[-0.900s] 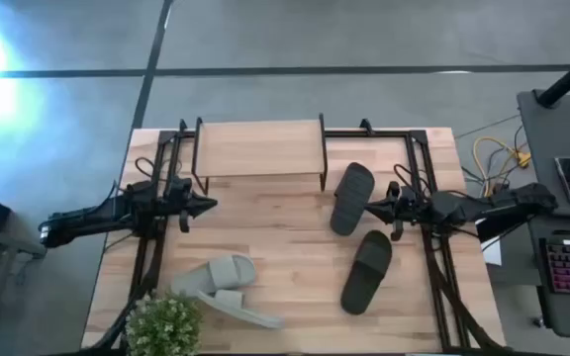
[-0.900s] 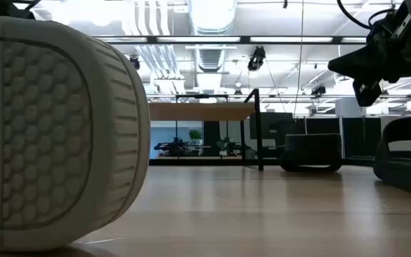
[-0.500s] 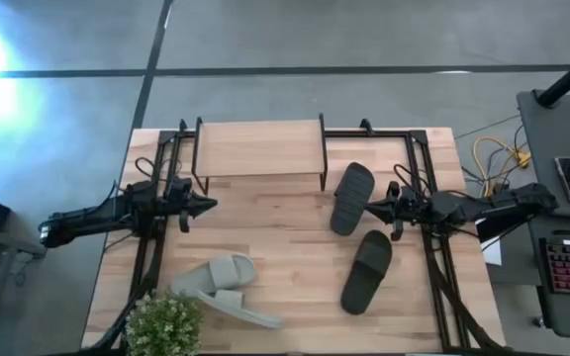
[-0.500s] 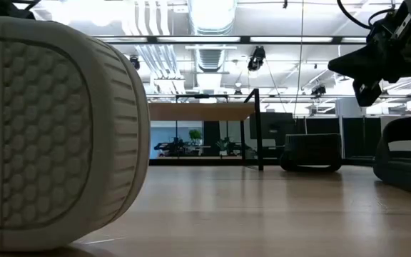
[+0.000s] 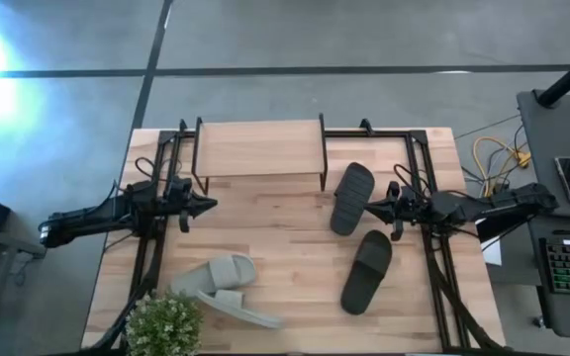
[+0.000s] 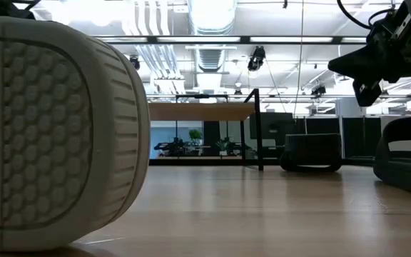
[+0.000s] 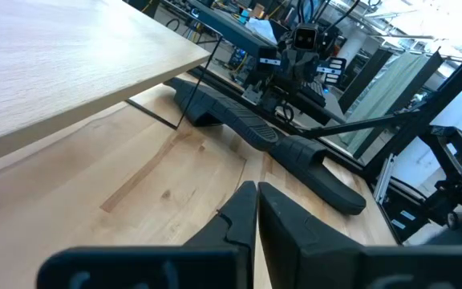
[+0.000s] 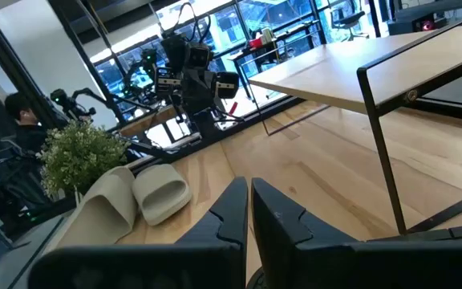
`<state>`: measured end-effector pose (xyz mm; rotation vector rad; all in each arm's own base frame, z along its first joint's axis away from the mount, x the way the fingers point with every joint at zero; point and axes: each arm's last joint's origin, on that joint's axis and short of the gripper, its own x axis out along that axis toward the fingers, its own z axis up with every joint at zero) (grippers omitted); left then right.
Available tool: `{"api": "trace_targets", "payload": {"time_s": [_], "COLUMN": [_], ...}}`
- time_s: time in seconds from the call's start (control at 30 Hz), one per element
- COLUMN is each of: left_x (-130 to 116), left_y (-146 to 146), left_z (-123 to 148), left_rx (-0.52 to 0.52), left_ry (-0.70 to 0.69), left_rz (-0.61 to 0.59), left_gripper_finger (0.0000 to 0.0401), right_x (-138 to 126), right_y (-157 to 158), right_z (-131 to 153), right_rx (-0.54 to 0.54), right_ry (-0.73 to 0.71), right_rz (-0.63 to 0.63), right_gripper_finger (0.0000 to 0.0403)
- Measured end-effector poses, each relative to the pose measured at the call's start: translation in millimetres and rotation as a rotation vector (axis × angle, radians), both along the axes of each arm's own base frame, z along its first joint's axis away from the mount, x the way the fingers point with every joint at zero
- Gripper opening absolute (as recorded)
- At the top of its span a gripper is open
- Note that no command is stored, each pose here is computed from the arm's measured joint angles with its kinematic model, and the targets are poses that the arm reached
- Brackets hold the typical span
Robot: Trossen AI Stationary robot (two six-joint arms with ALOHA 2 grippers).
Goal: Pick and place slides into the shelf
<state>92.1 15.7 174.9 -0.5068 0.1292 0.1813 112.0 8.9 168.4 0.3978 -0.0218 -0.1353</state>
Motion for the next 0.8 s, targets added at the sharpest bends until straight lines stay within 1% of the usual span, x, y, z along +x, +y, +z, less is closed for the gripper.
{"api": "trace_targets", "payload": {"time_s": [0.07,0.13,0.17,0.23,0.27,0.3,0.37,0.43,0.5,0.6,0.67,0.73,0.8], "left_x": [0,0,0,0,0,0,0,0,0,0,0,0,0], "left_y": [0,0,0,0,0,0,0,0,0,0,0,0,0], "left_z": [0,0,0,0,0,0,0,0,0,0,0,0,0], "left_rx": [0.000,0.000,0.000,0.000,0.000,0.000,0.000,0.000,0.000,-0.001,0.000,0.000,0.000], "left_ry": [0.000,0.000,0.000,0.000,0.000,0.000,-0.001,-0.001,0.000,0.001,-0.001,0.000,-0.001], "left_rz": [0.000,0.000,0.000,0.000,0.000,0.000,0.000,0.001,0.000,0.000,0.000,0.000,0.000], "left_gripper_finger": [0.0000,0.0000,0.0000,0.0000,0.0000,0.0000,0.0000,0.0000,0.0000,0.0000,0.0000,0.0000,0.0000], "right_x": [0,0,0,-2,-3,-4,-5,-5,-1,4,7,8,10], "right_y": [0,0,0,3,3,4,4,3,3,4,4,2,1], "right_z": [0,5,9,20,25,31,39,48,56,66,73,86,98], "right_rx": [0.001,0.023,0.084,0.271,0.317,0.321,0.277,0.272,0.319,0.428,0.455,0.469,0.517], "right_ry": [-0.001,-0.053,-0.105,-0.212,-0.269,-0.323,-0.405,-0.448,-0.437,-0.419,-0.428,-0.475,-0.509], "right_rz": [0.000,0.001,0.019,0.121,0.159,0.181,0.200,0.200,0.190,0.205,0.203,0.131,0.093], "right_gripper_finger": [0.0013,0.0013,0.0013,0.0013,0.0013,0.0013,0.0013,0.0013,0.0013,0.0013,0.0013,0.0013,0.0013]}}
